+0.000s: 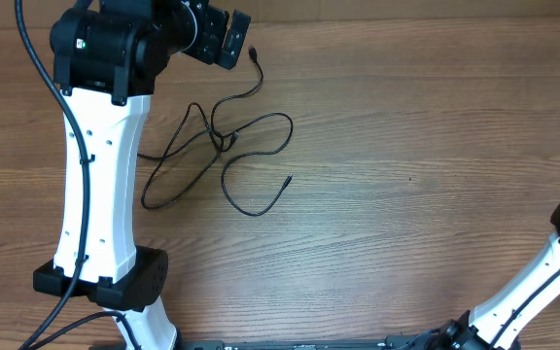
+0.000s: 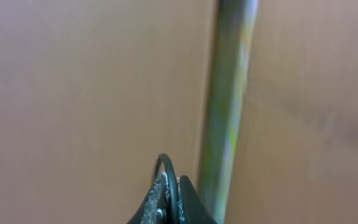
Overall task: Untangle cables
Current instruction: 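Carry the held cable with the right gripper to the top-right corner and release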
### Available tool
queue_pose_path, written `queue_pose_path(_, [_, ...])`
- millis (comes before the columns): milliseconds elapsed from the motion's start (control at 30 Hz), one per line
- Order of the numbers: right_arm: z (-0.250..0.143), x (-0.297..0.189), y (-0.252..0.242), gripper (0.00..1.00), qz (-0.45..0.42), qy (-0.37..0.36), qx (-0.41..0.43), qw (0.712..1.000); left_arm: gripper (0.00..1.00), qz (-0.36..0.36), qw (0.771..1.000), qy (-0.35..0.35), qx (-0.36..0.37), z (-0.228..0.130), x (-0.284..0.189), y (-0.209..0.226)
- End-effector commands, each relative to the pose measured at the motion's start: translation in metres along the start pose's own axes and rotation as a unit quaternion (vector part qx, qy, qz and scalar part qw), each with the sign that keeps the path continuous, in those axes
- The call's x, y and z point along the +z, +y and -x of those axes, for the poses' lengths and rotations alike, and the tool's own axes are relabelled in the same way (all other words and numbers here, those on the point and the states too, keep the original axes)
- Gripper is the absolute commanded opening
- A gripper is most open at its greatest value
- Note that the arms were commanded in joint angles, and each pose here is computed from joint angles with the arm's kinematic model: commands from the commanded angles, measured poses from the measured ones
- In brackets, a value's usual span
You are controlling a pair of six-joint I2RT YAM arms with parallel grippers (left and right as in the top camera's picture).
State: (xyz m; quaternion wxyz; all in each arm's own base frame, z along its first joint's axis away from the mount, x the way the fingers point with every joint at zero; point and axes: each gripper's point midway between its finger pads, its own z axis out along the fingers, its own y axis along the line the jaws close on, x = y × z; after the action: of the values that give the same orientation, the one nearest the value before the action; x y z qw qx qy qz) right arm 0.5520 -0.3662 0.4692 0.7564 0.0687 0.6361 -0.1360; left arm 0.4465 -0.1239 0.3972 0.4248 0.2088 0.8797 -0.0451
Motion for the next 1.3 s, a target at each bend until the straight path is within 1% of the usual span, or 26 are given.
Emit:
queue_pose_path(0, [0.072, -0.012, 0.0, 0.04, -0.058, -0.091, -0.023, 0.994, 1.0, 0.006, 0.999, -0.038, 0.012, 0.017, -0.015, 0.0])
queue_pose_path(33, [0.065, -0.009, -0.003, 0.04, -0.064, -0.086, -0.021, 0.994, 1.0, 0.004, 0.999, -0.044, 0.012, 0.02, -0.015, -0.001])
queue_pose_path(67, [0.03, 0.002, -0.008, 0.04, -0.066, -0.059, -0.013, 0.996, 1.0, 0.004, 0.998, -0.053, 0.013, 0.025, -0.016, -0.001])
queue_pose_path(133, [-0.023, 0.015, -0.017, 0.04, -0.069, -0.019, -0.001, 0.997, 1.0, 0.003, 0.998, -0.064, 0.014, 0.03, -0.016, -0.001])
queue_pose_path(167, [-0.087, 0.026, -0.024, 0.04, -0.071, 0.028, 0.013, 0.997, 1.0, -0.004, 0.997, -0.073, 0.015, 0.034, -0.017, -0.003])
queue_pose_path(233, [-0.142, 0.032, -0.03, 0.04, -0.074, 0.068, 0.025, 0.995, 1.0, -0.01, 0.997, -0.075, 0.016, 0.035, -0.017, -0.005])
queue_pose_path(300, [-0.212, 0.032, -0.037, 0.04, -0.08, 0.124, 0.045, 0.988, 1.0, -0.014, 0.997, -0.073, 0.016, 0.034, -0.017, -0.006])
queue_pose_path(333, [-0.228, 0.03, -0.039, 0.04, -0.085, 0.14, 0.049, 0.985, 1.0, -0.014, 0.997, -0.073, 0.016, 0.033, -0.017, -0.007])
queue_pose_path(367, [-0.258, 0.025, -0.047, 0.04, -0.107, 0.171, 0.056, 0.978, 1.0, -0.014, 0.997, -0.07, 0.015, 0.032, -0.017, -0.007])
queue_pose_path(400, [-0.268, 0.022, -0.05, 0.04, -0.115, 0.182, 0.057, 0.975, 1.0, -0.014, 0.997, -0.069, 0.015, 0.031, -0.017, -0.007])
queue_pose_path(433, [-0.291, 0.014, -0.057, 0.04, -0.132, 0.213, 0.058, 0.966, 1.0, -0.015, 0.998, -0.067, 0.015, 0.03, -0.017, -0.007])
queue_pose_path(533, [-0.322, -0.001, -0.065, 0.04, -0.137, 0.265, 0.051, 0.953, 1.0, -0.015, 0.998, -0.066, 0.015, 0.03, -0.016, -0.007])
queue_pose_path(633, [-0.336, -0.005, -0.062, 0.04, -0.133, 0.279, 0.07, 0.948, 1.0, -0.015, 0.998, -0.067, 0.015, 0.03, -0.016, -0.007])
queue_pose_path(700, [-0.343, -0.002, -0.049, 0.04, -0.114, 0.283, 0.076, 0.949, 1.0, -0.015, 0.998, -0.067, 0.015, 0.031, -0.016, -0.007])
queue_pose_path(800, [-0.366, 0.001, -0.028, 0.09, -0.103, 0.298, 0.09, 0.945, 1.0, -0.015, 0.998, -0.066, 0.015, 0.03, -0.016, -0.007])
queue_pose_path(967, [-0.397, -0.002, 0.002, 0.1, -0.088, 0.335, 0.095, 0.933, 1.0, -0.015, 0.998, -0.064, 0.017, 0.029, -0.015, -0.007])
queue_pose_path(1133, [-0.401, 0.008, 0.048, 0.09, -0.057, 0.342, 0.09, 0.934, 1.0, -0.017, 0.998, -0.055, 0.02, 0.026, -0.006, -0.007])
queue_pose_path(1167, [-0.399, 0.012, 0.059, 0.14, -0.049, 0.338, 0.088, 0.936, 1.0, -0.017, 0.998, -0.053, 0.019, 0.026, -0.003, -0.007])
queue_pose_path(1200, [-0.398, 0.015, 0.064, 0.54, -0.05, 0.336, 0.085, 0.937, 1.0, -0.019, 0.999, -0.047, 0.019, 0.023, 0.001, -0.007])
queue_pose_path(1233, [-0.398, 0.016, 0.067, 1.0, -0.056, 0.335, 0.08, 0.937, 1.0, -0.021, 0.999, -0.04, 0.018, 0.021, 0.005, -0.008])
queue_pose_path(1267, [-0.397, 0.017, 0.069, 1.0, -0.059, 0.334, 0.078, 0.938, 1.0, -0.023, 0.999, -0.036, 0.018, 0.019, 0.006, -0.008])
